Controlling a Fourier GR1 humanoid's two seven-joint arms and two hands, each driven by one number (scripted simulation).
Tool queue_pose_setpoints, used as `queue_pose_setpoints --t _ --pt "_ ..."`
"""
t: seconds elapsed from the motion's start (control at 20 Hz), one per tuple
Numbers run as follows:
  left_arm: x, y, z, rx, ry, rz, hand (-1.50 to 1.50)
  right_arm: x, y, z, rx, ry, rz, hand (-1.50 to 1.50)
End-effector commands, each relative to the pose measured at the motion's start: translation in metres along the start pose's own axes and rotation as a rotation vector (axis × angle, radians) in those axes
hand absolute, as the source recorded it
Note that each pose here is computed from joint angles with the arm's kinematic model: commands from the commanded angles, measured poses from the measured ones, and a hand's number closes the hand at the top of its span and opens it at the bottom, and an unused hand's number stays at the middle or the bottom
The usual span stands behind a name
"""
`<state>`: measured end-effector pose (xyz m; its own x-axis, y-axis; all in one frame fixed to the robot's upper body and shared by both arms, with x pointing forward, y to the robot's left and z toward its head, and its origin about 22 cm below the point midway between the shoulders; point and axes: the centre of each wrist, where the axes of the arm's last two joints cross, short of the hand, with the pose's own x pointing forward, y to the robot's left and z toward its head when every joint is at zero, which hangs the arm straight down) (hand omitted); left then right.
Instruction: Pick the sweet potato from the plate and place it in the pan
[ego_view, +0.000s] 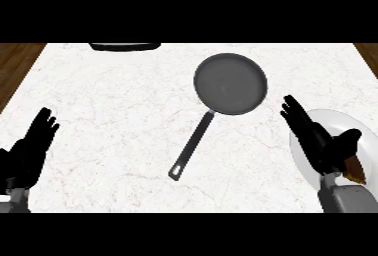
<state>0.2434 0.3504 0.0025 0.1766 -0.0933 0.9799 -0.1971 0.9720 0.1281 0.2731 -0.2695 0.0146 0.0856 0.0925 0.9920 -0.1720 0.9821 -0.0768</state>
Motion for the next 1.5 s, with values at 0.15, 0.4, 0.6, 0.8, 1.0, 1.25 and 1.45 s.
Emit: queue_pose_setpoints --t 0.15,0.4,0.6,0.8,1.0,1.25,1.45 --pt "0.002 -0.015 0.014 -0.054 -0.062 -0.202 0.0 0.053 -0.063 -0.011 -0.339 -0.162 0.221 -1.5" --pt "0.002 -0.012 0.015 -0.069 -0.025 -0.255 0.0 0.058 -0.143 0.034 -0.907 -0.045 0.475 -1.5" --pt "-0.008 -0.019 0.03 -0.075 -0.008 -0.282 0.0 0.053 -0.141 0.074 -0.952 0.137 0.633 -1.5" --pt "-0.011 -0.037 0.03 -0.083 -0.013 -0.29 0.0 0.062 -0.148 0.1 -0.809 0.33 0.946 -1.5" --pt "0.005 -0.034 0.028 -0.11 -0.022 -0.298 0.0 0.101 -0.13 0.108 -0.69 0.426 1.004 -1.5" --pt "0.006 -0.06 0.029 -0.136 -0.045 -0.286 0.0 0.144 -0.105 0.08 -0.545 0.536 1.049 -1.5" --pt "-0.003 -0.059 0.044 -0.155 -0.037 -0.291 0.0 0.152 -0.082 0.056 -0.451 0.6 1.023 -1.5"
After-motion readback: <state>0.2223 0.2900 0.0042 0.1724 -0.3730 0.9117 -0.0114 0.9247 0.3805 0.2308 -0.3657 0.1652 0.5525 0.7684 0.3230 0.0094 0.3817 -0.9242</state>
